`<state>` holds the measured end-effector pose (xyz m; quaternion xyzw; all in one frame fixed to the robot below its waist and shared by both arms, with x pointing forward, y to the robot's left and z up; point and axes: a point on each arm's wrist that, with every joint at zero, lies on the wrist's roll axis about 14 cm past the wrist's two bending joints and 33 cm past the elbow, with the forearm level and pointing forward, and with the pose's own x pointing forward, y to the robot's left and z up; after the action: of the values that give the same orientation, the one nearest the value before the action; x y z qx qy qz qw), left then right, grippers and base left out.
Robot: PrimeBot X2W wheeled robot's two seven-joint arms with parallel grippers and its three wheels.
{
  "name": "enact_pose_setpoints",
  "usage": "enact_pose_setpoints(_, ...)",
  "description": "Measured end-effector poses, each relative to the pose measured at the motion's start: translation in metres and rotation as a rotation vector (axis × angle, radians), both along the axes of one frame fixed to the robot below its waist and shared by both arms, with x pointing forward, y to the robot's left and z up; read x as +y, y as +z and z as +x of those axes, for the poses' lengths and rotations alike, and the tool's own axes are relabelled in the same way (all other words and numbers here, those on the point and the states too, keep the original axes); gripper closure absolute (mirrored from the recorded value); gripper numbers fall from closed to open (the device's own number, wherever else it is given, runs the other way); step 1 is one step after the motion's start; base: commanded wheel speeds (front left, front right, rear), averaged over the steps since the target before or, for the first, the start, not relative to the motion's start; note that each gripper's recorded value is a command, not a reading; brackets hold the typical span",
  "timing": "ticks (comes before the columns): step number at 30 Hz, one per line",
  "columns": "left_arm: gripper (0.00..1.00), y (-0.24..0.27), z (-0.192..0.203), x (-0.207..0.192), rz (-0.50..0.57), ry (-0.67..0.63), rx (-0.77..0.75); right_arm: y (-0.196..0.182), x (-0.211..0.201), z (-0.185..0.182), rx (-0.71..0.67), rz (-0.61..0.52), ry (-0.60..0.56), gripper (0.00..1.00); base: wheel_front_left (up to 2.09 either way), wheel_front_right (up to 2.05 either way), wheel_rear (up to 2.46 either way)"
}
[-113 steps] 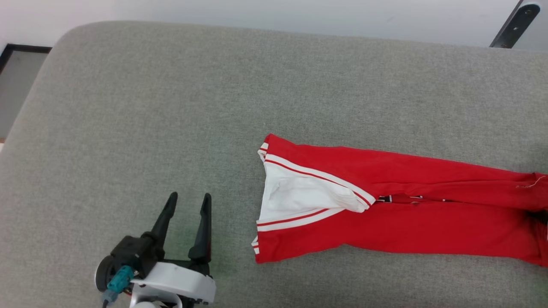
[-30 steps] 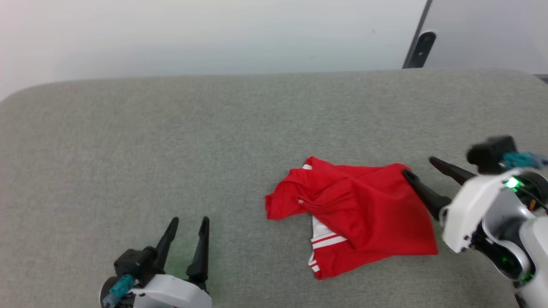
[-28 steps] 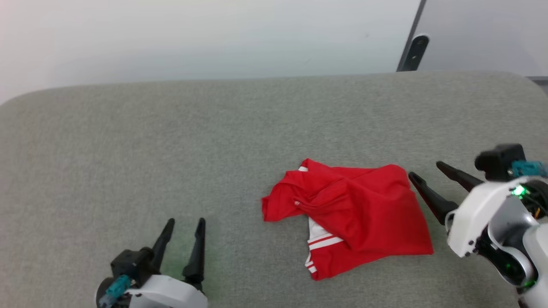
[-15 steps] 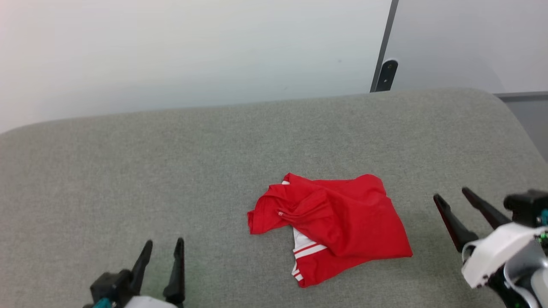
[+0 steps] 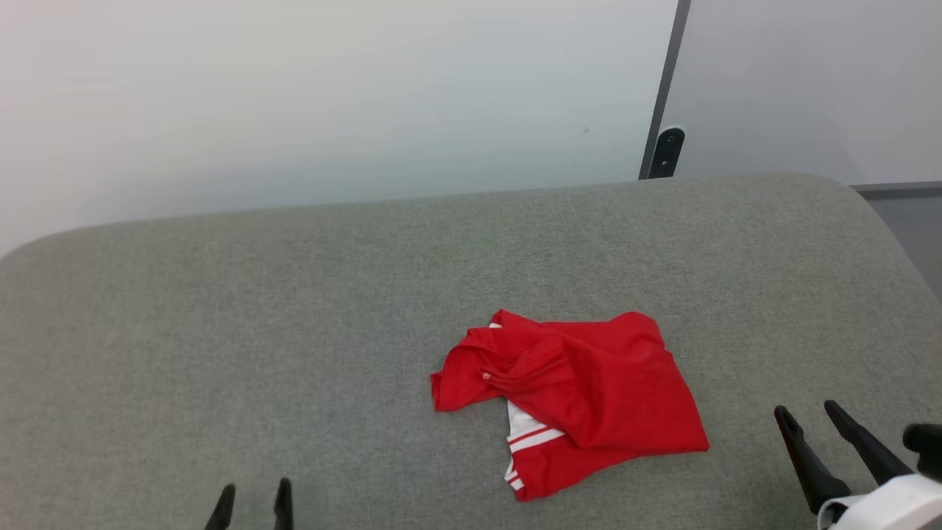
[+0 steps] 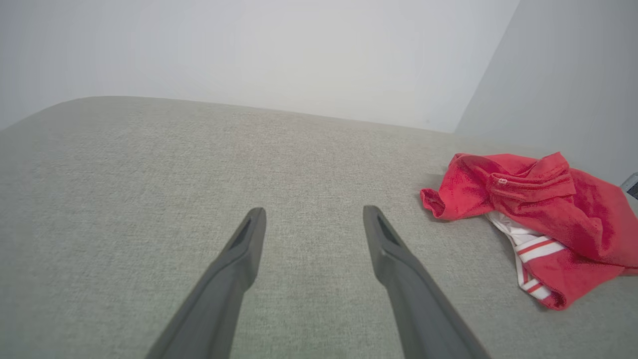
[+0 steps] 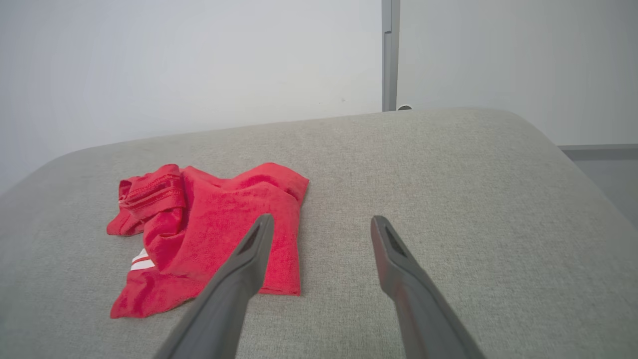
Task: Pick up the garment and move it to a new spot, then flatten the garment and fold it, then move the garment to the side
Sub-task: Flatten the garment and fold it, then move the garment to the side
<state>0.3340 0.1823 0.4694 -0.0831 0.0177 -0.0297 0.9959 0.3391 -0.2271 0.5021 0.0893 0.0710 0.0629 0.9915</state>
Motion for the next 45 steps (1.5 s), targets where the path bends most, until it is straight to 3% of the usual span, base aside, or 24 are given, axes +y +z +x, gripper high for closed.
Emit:
enact_pose_setpoints(7, 0.0, -0.001, -0.018, 0.003, 0.017, 0.022, 0.015, 0.002, -0.002, -0.011, 0.006, 0.014, -0.029, 0.0, 0.0, 0.0, 0.0)
enact_pose_setpoints(27, 0.0, 0.009, -0.017, -0.004, 0.016, 0.018, 0.014, 0.003, 0.006, -0.01, 0.021, 0.017, -0.021, 0.0, 0.0, 0.0, 0.0)
enact_pose_setpoints(31, 0.0, 0.009, -0.017, -0.005, 0.012, 0.02, 0.016, -0.002, 0.013, -0.008, 0.052, 0.009, 0.008, 0.0, 0.0, 0.0, 0.0)
enact_pose_setpoints(36, 0.0, 0.012, -0.012, -0.008, -0.003, 0.025, 0.005, 0.019, 0.027, 0.021, 0.043, -0.061, 0.098, 0.0, 0.0, 0.0, 0.0)
enact_pose_setpoints(40, 0.0, 0.013, -0.005, -0.017, -0.016, 0.011, 0.0, 0.018, 0.033, 0.046, 0.147, -0.148, 0.163, 0.0, 0.0, 0.0, 0.0)
enact_pose_setpoints(45, 0.0, 0.013, 0.014, -0.024, -0.026, -0.005, -0.014, -0.005, 0.036, 0.07, 0.402, -0.242, 0.243, 0.0, 0.0, 0.0, 0.0)
